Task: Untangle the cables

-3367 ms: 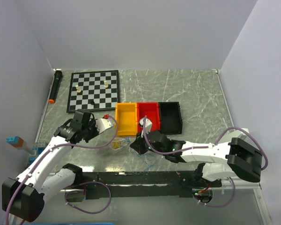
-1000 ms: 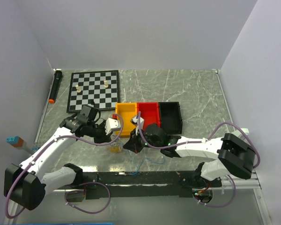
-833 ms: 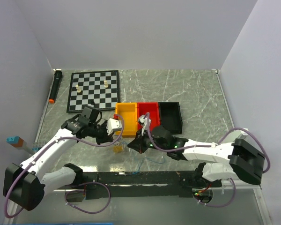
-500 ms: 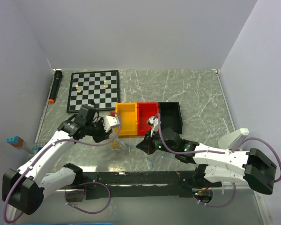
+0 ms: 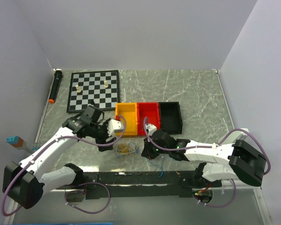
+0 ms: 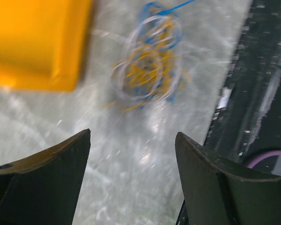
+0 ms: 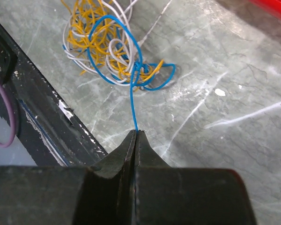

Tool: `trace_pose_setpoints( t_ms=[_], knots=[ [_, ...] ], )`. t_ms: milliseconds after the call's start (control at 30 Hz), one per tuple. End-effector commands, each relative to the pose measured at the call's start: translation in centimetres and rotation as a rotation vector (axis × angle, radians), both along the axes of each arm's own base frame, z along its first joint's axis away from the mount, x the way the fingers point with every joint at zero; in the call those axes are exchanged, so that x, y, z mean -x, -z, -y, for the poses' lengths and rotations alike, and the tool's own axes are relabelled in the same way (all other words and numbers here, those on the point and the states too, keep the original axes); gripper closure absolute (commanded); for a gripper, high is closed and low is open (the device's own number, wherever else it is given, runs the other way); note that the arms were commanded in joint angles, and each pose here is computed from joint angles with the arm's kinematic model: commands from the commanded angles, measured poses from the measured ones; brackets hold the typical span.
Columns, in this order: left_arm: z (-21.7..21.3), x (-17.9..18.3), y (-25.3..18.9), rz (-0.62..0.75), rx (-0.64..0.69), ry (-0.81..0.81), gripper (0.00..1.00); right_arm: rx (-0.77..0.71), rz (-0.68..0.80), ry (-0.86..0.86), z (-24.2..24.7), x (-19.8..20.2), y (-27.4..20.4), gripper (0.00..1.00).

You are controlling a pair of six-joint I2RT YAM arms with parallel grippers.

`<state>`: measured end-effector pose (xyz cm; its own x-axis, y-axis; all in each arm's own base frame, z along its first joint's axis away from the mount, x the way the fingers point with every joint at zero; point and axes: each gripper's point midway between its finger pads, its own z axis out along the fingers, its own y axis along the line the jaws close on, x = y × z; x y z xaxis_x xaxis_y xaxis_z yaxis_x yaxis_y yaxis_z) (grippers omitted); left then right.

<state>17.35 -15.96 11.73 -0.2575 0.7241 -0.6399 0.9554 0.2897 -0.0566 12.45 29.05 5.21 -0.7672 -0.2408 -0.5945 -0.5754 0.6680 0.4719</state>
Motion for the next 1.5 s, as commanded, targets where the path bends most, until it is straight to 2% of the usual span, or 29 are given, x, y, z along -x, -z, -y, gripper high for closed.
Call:
trace_pose_setpoints(
  t_ms=[0,100,300,533,767,933,1033,1400,1467],
  knots=[
    [3.5,2.1,0.8,-0.038,0.043,0.115,0.23,-0.042,0.035,0.046,-0.1,-1.2,-1.9,1.00],
    [5.3,1.5,1.5,-0.040,0.066,0.121,0.25,-0.038,0.024,0.060,0.4,-1.2,-1.5,1.00],
    [6.9,-0.3,4.0,-0.017,0.003,0.145,0.26,-0.046,0.012,0.074,0.9,-1.0,-1.3,1.00],
    [7.9,-1.2,6.4,-0.072,-0.033,0.134,0.28,-0.062,-0.006,0.049,0.8,-0.5,-1.4,1.00],
    [9.5,-1.2,3.5,-0.079,0.049,0.159,0.25,-0.072,-0.024,0.026,0.6,0.0,-1.2,1.00],
    [9.9,-0.4,4.5,-0.136,0.054,0.177,0.45,-0.077,-0.025,0.019,0.4,0.0,-1.3,1.00],
    [9.5,0.6,5.6,-0.180,0.019,0.193,0.48,-0.077,-0.024,0.028,0.6,0.0,-1.3,1.00],
    [7.7,1.0,6.9,-0.159,-0.044,0.182,0.32,-0.079,-0.022,0.033,0.7,-0.2,-1.4,1.00],
    [7.8,1.0,7.2,-0.154,-0.040,0.180,0.32,-0.081,-0.022,0.033,0.7,-0.3,-1.4,1.00]
  ],
)
